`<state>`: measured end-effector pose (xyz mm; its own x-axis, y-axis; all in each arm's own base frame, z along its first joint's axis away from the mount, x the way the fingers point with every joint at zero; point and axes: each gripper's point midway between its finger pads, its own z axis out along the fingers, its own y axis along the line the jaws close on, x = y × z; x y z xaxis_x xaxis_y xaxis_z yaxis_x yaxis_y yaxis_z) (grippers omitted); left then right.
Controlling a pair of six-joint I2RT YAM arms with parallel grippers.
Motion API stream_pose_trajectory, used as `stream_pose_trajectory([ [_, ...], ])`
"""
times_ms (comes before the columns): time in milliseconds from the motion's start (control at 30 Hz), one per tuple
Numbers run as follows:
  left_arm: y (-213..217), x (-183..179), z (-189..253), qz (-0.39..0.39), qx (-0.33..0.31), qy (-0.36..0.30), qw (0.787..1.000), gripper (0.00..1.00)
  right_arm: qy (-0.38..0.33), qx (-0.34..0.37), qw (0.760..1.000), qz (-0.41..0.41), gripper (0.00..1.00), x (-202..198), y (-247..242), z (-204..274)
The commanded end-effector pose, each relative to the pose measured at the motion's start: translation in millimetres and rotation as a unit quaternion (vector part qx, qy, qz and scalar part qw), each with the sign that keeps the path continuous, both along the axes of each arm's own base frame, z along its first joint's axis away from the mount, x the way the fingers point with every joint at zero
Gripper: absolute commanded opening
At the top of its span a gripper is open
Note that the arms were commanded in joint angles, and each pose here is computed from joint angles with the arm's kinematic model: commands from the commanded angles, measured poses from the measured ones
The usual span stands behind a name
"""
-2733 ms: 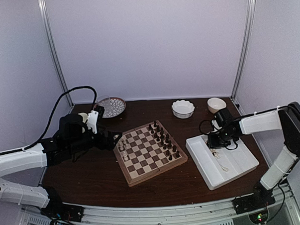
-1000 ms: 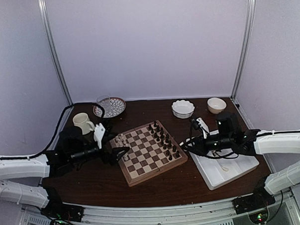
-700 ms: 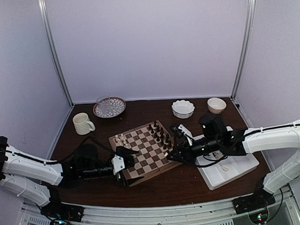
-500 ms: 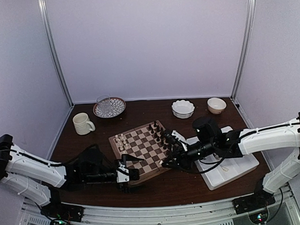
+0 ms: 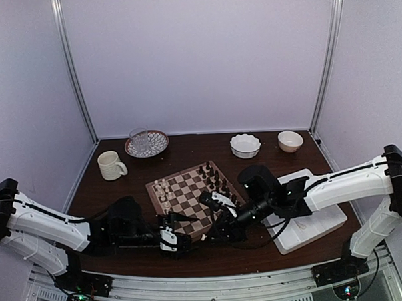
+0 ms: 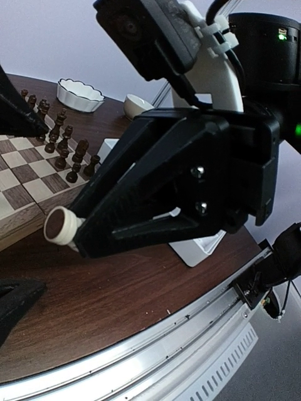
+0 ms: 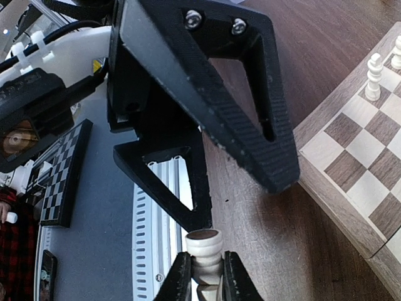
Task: Set up the chess pieces on the board
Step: Pass from the right arm to the left
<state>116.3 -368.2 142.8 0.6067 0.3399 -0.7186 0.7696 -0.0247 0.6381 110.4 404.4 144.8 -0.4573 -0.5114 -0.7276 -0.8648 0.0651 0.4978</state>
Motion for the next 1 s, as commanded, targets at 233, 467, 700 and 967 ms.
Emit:
stream_pose_trajectory([
  [233,-14.3,-11.3,3.7,-0.033,0.01,-0.016,0.999,0.69,-0.005,0.006,1.0,0.026,0.14,-7.6,9.9,3.7],
  [467,-19.5,-20.5,-0.9,-0.05,0.02,-0.024,0.998,0.58,-0.002,0.004,1.0,0.029,0.13,-7.8,13.2,1.2],
  [700,-19.6,-20.7,-1.7,-0.048,0.026,-0.028,0.998,0.41,-0.002,0.003,1.0,0.031,0.13,-8.6,13.6,1.3],
  [967,-20.5,-20.0,-0.9,-0.044,0.028,-0.034,0.998,0.27,-0.007,-0.003,1.0,0.026,0.13,-6.1,13.7,-1.2],
])
